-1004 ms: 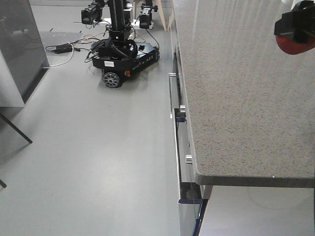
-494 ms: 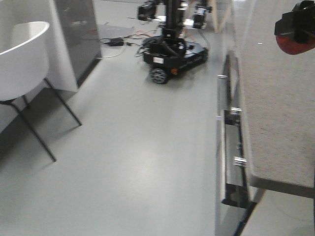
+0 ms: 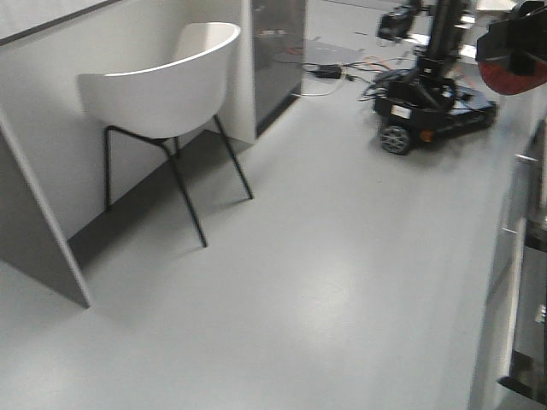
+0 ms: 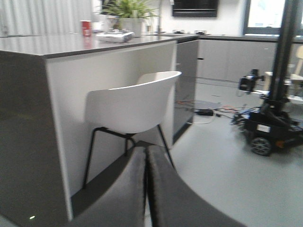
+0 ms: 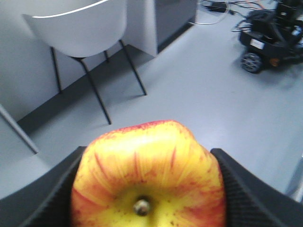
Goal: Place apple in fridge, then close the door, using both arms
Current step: 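Drive the base away from the counter toward the open fridge, holding the apple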
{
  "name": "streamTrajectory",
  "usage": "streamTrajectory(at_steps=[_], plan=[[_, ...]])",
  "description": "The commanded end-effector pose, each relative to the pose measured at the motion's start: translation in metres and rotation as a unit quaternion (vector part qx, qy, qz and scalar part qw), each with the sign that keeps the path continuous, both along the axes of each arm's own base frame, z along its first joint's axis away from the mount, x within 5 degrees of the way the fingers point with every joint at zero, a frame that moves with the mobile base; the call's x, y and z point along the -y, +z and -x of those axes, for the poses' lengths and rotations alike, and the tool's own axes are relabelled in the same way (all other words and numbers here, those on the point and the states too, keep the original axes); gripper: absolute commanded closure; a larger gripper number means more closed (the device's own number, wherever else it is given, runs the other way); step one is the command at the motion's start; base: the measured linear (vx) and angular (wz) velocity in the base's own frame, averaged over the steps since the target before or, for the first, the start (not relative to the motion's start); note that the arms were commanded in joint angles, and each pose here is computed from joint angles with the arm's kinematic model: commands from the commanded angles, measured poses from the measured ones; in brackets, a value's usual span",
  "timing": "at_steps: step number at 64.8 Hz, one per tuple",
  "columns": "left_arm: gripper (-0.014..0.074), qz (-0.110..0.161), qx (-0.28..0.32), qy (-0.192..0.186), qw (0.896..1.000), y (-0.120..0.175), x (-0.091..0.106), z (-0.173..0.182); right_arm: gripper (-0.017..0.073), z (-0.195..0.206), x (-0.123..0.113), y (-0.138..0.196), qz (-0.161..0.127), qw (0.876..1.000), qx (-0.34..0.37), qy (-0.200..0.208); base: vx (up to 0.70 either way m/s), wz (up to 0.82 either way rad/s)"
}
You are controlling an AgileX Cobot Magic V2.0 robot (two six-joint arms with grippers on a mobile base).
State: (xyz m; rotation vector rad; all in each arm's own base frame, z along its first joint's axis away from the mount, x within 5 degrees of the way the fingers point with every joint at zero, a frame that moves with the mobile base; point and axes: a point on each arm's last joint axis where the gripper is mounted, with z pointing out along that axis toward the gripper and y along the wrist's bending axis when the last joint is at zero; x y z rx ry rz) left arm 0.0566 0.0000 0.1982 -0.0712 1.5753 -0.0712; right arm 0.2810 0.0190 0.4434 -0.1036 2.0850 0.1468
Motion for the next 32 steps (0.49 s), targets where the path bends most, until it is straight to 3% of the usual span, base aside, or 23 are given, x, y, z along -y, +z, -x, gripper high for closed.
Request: streamTrajectory(at_steps=[1, 32], plan=[[0.0599, 0.004, 0.029, 0.001, 1.000, -0.0022, 0.0000, 0.0002, 0.0568, 0.0081, 0.0018, 0.0244, -0.008, 0.998, 0.068, -0.007, -0.05, 0.55], [0.0599, 0.004, 0.029, 0.001, 1.000, -0.0022, 0.0000, 0.0002, 0.0568, 0.0081, 0.0018, 0.0244, -0.008, 0.998, 0.068, -0.007, -0.03, 0.49]])
